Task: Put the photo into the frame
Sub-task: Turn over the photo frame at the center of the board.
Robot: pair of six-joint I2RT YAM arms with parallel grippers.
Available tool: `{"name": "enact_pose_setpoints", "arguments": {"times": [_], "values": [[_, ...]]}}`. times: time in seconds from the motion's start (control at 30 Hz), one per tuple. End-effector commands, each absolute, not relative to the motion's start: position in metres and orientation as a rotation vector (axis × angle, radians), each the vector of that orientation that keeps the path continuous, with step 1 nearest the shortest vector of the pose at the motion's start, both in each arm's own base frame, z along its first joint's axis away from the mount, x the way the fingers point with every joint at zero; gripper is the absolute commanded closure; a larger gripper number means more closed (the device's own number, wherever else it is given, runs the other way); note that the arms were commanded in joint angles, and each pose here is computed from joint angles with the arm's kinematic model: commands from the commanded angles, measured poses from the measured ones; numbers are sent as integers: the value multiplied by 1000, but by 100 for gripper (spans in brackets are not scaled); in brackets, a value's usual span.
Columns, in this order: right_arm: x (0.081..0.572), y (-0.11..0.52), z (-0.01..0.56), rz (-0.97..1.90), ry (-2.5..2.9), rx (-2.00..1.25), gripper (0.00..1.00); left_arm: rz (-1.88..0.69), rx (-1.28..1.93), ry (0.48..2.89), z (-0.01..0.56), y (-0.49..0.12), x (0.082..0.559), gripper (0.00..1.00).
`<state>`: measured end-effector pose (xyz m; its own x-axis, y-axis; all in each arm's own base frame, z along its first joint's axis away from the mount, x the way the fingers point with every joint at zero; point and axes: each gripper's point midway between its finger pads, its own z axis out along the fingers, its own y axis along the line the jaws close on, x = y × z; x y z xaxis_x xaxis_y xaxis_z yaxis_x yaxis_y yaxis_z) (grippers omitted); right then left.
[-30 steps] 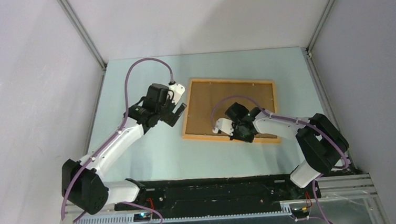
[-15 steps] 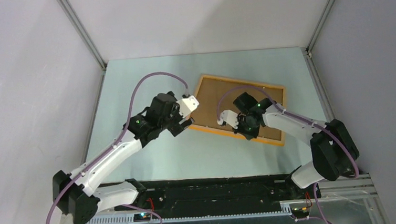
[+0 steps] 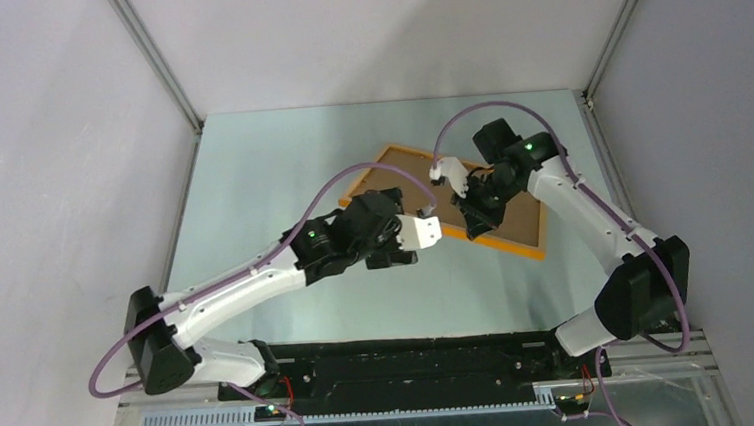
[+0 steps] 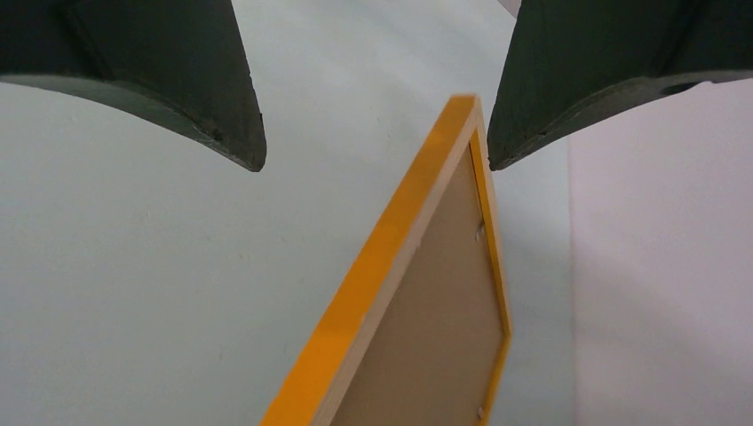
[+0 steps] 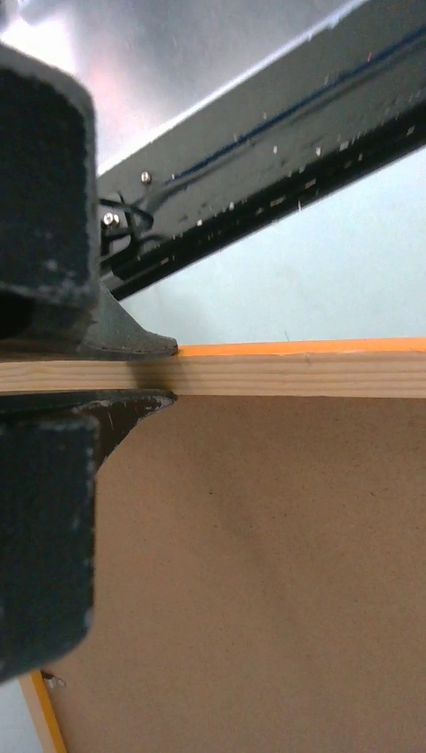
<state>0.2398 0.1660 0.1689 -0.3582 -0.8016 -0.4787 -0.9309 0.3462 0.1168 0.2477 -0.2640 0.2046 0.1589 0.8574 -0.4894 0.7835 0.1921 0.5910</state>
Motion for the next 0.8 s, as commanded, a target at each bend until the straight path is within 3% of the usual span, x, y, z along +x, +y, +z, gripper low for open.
{"name": "enact_pose_setpoints", "arguments": {"times": [0.0, 0.57, 0.63, 0.77], "values": [[228, 175, 211, 736, 2208, -1505, 100, 141, 1633, 1499, 230, -297, 260, 2], [223, 160, 247, 962, 2198, -1412, 100, 47, 1749, 1409, 226, -356, 271, 16], [223, 158, 249, 965, 2200, -1410, 100, 40, 1749, 1411, 225, -361, 273, 21], [225, 155, 247, 960, 2211, -1400, 100, 33, 1754, 1411, 226, -367, 274, 42]]}}
